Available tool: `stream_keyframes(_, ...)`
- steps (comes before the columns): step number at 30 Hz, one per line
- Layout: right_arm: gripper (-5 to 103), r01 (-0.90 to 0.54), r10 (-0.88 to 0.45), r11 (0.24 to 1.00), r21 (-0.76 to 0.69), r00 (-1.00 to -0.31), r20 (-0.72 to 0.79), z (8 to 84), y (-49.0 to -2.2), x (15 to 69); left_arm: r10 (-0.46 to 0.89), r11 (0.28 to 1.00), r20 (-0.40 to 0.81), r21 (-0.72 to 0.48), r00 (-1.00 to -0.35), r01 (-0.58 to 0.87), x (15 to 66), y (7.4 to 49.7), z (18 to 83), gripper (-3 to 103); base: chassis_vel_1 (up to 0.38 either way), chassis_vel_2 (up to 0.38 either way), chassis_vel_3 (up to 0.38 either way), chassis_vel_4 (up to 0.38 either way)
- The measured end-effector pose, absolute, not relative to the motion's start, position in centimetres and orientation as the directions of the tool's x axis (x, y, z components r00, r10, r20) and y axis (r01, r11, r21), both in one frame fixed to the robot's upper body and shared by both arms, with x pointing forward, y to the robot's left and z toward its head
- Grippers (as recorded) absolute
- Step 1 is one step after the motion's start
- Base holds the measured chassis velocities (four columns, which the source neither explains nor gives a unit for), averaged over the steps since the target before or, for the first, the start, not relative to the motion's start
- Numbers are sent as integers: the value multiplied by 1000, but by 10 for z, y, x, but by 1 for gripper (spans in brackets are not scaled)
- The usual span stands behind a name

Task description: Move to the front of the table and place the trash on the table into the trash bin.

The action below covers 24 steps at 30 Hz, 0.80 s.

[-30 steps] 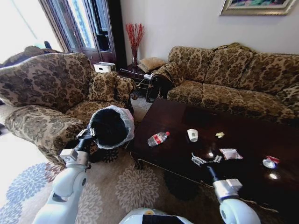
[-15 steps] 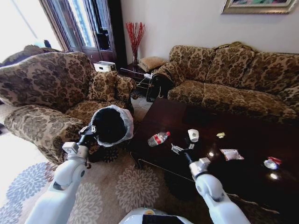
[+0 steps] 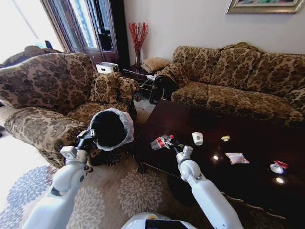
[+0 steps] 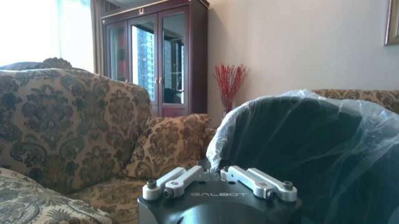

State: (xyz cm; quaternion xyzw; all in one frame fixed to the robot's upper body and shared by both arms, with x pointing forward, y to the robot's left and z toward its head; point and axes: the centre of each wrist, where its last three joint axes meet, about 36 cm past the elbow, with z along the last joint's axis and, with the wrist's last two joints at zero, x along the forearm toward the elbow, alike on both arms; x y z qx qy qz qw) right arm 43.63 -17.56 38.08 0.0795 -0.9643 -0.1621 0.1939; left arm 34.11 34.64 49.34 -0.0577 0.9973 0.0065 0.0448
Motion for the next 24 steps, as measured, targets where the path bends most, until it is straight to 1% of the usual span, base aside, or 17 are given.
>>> stream_keyframes(4,100,-118,-245,929,351,-907,343,377,-172,444,-116,993,-100,6,-988,-117,341,347,495,3,0,0,0,0)
stream_keyframes(9,100,-126,-248,934,334,-901,355,367,-165,452,-97,994,-113,-55,-989,-91,334,339,503,3,0,0,0,0)
stream_keyframes(24,100,-143,-266,932,333,-894,360,348,-159,478,-80,996,-117,-53,-990,-74,333,339,505,3,0,0,0,0)
